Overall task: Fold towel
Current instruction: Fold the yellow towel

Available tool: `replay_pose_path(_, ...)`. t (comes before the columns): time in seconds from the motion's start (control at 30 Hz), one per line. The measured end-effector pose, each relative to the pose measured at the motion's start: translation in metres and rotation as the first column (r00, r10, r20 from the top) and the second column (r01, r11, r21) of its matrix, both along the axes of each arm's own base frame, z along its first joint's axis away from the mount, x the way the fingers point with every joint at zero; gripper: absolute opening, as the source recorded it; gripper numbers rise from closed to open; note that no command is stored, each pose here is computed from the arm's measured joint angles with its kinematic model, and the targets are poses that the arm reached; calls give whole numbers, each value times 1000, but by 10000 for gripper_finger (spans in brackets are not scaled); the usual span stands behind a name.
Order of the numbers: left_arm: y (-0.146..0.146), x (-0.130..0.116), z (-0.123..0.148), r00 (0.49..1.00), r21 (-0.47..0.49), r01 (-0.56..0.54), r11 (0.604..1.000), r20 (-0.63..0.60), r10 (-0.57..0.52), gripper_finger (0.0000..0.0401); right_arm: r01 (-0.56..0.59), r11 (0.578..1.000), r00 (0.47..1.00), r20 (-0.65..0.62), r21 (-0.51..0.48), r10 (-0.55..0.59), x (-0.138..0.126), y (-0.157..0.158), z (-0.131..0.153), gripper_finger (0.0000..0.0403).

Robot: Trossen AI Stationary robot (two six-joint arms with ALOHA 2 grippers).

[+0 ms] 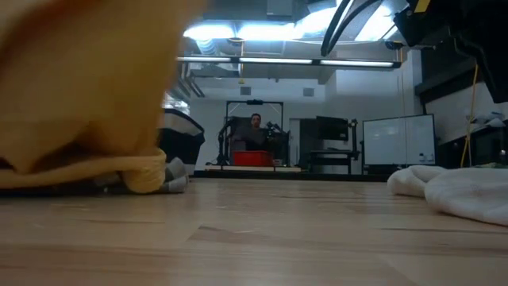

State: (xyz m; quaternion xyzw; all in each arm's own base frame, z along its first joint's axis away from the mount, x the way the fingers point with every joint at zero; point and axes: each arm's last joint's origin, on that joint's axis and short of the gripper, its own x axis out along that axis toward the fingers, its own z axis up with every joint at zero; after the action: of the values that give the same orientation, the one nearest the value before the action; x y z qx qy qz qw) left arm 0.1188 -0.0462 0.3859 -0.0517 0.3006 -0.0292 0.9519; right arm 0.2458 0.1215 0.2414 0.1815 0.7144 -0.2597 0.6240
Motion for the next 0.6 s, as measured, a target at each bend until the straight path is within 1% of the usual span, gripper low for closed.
replay_pose_path(0.1,3,-8,-11,988,-36,-55,998,-149,49,218,0,1000,1000,0,0,0,0,0,0,166)
replay_pose_path(0.13,4,-10,-13,981,-40,-78,996,-183,69,217,0,1000,1000,0,0,0,0,0,0,166)
replay_pose_path(0.2,4,-11,-15,974,-42,-94,995,-208,84,213,-2,1000,1000,0,0,2,0,0,0,166)
replay_pose_path(0.27,3,-9,-14,980,-42,-82,996,-187,73,210,-20,1000,1000,-8,9,21,0,0,0,166)
replay_pose_path(0.33,1,-3,-11,989,-23,-42,999,-145,39,207,-39,999,999,-23,32,40,-1,0,0,166)
replay_pose_path(0.43,-4,7,-7,997,47,40,998,-68,-37,203,-41,997,999,-20,58,43,0,2,0,166)
replay_pose_path(0.5,-7,14,-5,996,93,83,992,-30,-81,202,-43,997,999,6,68,43,2,3,0,166)
replay_pose_path(0.6,-14,28,-4,994,128,110,986,2,-111,202,-33,995,997,78,99,25,9,6,-1,166)
